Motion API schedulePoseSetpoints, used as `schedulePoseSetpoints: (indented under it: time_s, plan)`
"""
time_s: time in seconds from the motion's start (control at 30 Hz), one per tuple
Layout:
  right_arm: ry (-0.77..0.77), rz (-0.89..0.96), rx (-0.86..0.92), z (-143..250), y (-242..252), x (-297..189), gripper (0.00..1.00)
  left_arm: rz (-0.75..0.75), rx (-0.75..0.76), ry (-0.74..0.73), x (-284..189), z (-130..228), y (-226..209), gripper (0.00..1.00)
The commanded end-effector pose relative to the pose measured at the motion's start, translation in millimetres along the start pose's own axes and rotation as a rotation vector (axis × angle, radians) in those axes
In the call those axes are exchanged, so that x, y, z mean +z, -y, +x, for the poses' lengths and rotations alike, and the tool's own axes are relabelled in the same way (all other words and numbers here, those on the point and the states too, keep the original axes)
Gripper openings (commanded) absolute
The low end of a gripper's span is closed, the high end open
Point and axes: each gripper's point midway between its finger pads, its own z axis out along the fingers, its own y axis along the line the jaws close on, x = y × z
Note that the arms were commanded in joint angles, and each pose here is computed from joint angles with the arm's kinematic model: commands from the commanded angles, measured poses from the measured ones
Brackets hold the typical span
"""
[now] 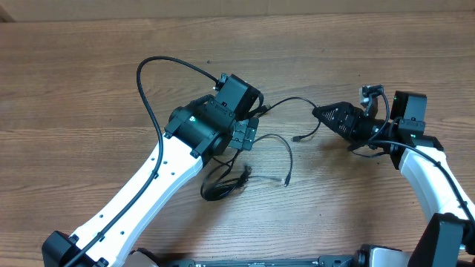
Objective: Untangle cables
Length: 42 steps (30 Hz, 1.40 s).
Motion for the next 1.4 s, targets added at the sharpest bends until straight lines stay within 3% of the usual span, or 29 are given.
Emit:
schedulePoseSetpoints:
  time_s: [0.0,0.13,0.5,0.67,0.87,1.03,1.2,1.37]
  plan:
    - [-0.008,-0.008,-0.015,0.3,-2.1,-0.1,1.00,0.010,-0.011,0.027,-6.8,-9.4,-1.0,1.00]
    - [-0.024,-0.004,-0.043,4.9,-0.7,0.0,1.00,0.007,-0.022,0.036,-6.8,-11.4,-1.4,1.00]
    - [-0.051,-0.001,-0.089,11.9,-5.3,3.1,1.00,-0.031,-0.244,0.024,-1.8,-13.6,-27.4,1.00]
    - [-0.028,0.207,-0.147,1.5,-0.9,-4.6,1.00,-0.038,-0.269,0.030,-0.2,-16.8,-36.0,1.00]
    - [-0.035,0.348,-0.342,-1.8,-38.5,-16.2,1.00,-0.067,-0.235,0.027,0.1,-15.3,-42.7,1.00]
    - [-0.148,0.295,-0.580,33.2,-70.0,-7.2,1.00,-0.146,-0.247,0.015,0.9,-10.4,-62.5,1.00]
    - [-0.333,0.229,-0.821,87.1,-88.5,8.9,1.00,-0.174,-0.376,-0.032,11.4,-0.2,-94.1,1.00]
    - [-0.400,0.185,-0.950,113.6,-102.5,19.3,1.00,-0.173,-0.418,-0.071,17.5,7.9,-107.1,1.00]
